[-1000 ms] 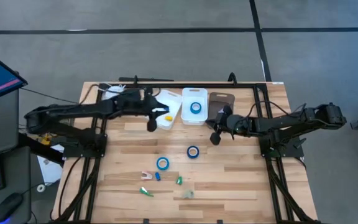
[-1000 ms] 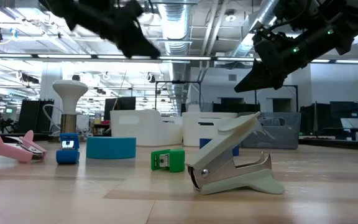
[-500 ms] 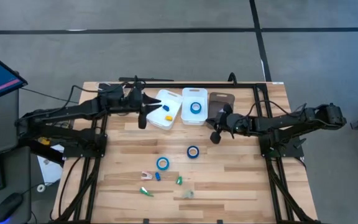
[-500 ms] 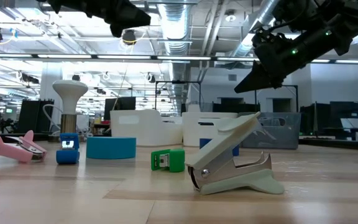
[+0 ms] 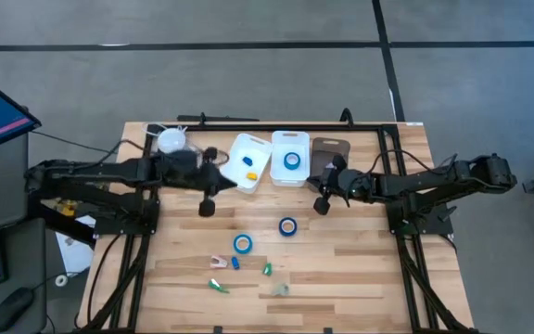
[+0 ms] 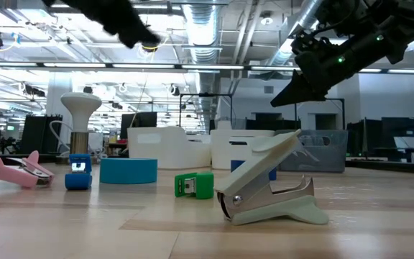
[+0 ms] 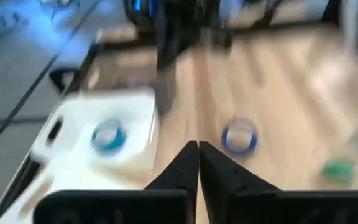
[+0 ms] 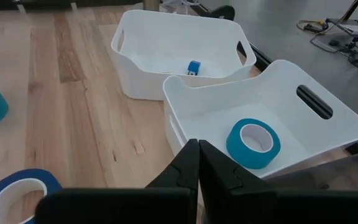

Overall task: Pick and place Stapler, Stapler remover, tape
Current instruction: Put the pink staple remover into the black bin

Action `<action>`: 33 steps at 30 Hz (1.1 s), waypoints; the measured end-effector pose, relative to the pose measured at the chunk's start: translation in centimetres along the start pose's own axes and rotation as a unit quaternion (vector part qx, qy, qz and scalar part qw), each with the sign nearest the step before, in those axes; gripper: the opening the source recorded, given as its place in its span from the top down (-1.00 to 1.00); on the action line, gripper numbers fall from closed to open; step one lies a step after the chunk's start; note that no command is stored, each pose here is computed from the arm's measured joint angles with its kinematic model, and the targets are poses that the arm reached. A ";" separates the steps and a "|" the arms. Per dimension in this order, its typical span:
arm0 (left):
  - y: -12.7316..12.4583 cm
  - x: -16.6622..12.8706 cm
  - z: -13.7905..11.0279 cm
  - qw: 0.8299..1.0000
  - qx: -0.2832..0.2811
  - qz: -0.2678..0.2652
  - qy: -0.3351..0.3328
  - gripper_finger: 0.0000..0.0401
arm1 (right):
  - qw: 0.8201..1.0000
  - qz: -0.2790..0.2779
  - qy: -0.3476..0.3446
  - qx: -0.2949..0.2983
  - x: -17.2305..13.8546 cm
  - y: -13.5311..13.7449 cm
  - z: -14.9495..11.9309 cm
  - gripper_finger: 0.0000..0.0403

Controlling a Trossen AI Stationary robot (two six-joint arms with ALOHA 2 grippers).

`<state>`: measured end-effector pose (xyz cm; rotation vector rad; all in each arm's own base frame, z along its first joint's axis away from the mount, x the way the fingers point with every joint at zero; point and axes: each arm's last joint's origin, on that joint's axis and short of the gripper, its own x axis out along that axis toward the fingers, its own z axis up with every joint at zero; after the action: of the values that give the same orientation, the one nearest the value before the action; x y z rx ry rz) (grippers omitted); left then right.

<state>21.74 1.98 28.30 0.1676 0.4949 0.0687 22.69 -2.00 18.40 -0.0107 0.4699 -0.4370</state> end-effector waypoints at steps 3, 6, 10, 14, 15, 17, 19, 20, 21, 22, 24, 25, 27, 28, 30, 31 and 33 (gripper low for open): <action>-1.7 -0.3 -1.3 0.994 0.058 0.031 0.089 0.99 | 1.000 0.000 0.000 0.000 0.0 0.0 0.0 1.00; -3.2 -0.8 -2.4 0.985 0.084 0.026 0.149 0.99 | 1.000 -0.001 0.000 0.001 0.0 0.0 0.0 1.00; -5.0 -1.1 -2.3 0.989 0.037 -0.021 0.144 0.99 | 1.000 -0.002 0.000 0.001 0.0 0.0 0.0 1.00; -6.5 -1.4 -2.3 0.982 -0.057 -0.096 0.149 0.99 | 1.000 -0.002 0.000 0.001 0.0 0.0 0.0 1.00; -6.9 -1.4 -2.3 0.978 -0.081 -0.111 0.155 0.99 | 1.000 -0.002 0.000 0.001 0.0 0.0 0.0 1.00; -7.5 -1.6 -2.3 0.970 -0.118 -0.134 0.166 0.99 | 1.000 -0.002 0.000 0.001 0.0 0.0 0.0 1.00; -8.1 -1.6 -2.5 0.965 -0.132 -0.147 0.173 0.99 | 1.000 -0.002 0.000 0.001 0.0 0.0 0.0 1.00; -8.4 -1.5 -2.7 0.963 -0.134 -0.149 0.181 0.97 | 1.000 -0.002 0.001 0.001 0.0 0.0 0.0 1.00; -8.6 -1.3 -3.1 0.961 -0.133 -0.151 0.190 0.96 | 1.000 -0.002 0.001 0.001 0.0 0.0 0.0 1.00; -8.9 -1.3 -3.4 0.959 -0.131 -0.152 0.199 0.93 | 1.000 -0.002 0.002 0.000 0.0 0.0 0.0 1.00; -9.4 -0.8 -3.6 0.957 -0.131 -0.153 0.209 0.87 | 1.000 -0.002 0.002 0.000 0.0 0.0 0.0 1.00; -9.7 -0.5 -3.8 0.956 -0.127 -0.154 0.217 0.83 | 1.000 -0.002 0.002 0.000 0.0 0.0 -0.1 1.00; -10.1 0.1 -4.5 0.951 -0.118 -0.150 0.243 0.74 | 1.000 -0.002 0.002 0.000 0.0 0.0 0.0 1.00; -10.3 0.6 -4.7 0.949 -0.114 -0.149 0.251 0.69 | 1.000 -0.002 0.003 0.000 0.0 0.0 -0.1 1.00; -10.7 1.3 -5.1 0.946 -0.106 -0.147 0.269 0.59 | 1.000 -0.002 0.003 0.000 0.0 0.0 -0.1 1.00; -10.9 1.7 -5.4 0.943 -0.100 -0.151 0.280 0.54 | 1.000 -0.002 0.003 0.000 0.0 0.0 -0.1 1.00; -11.3 2.4 -6.0 0.936 -0.092 -0.156 0.302 0.44 | 1.000 -0.002 0.003 0.000 0.0 0.0 -0.1 1.00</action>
<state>21.30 -7.98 20.00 -0.1271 1.1197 -0.1513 22.65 -2.04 18.33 -0.0109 0.4763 -0.4414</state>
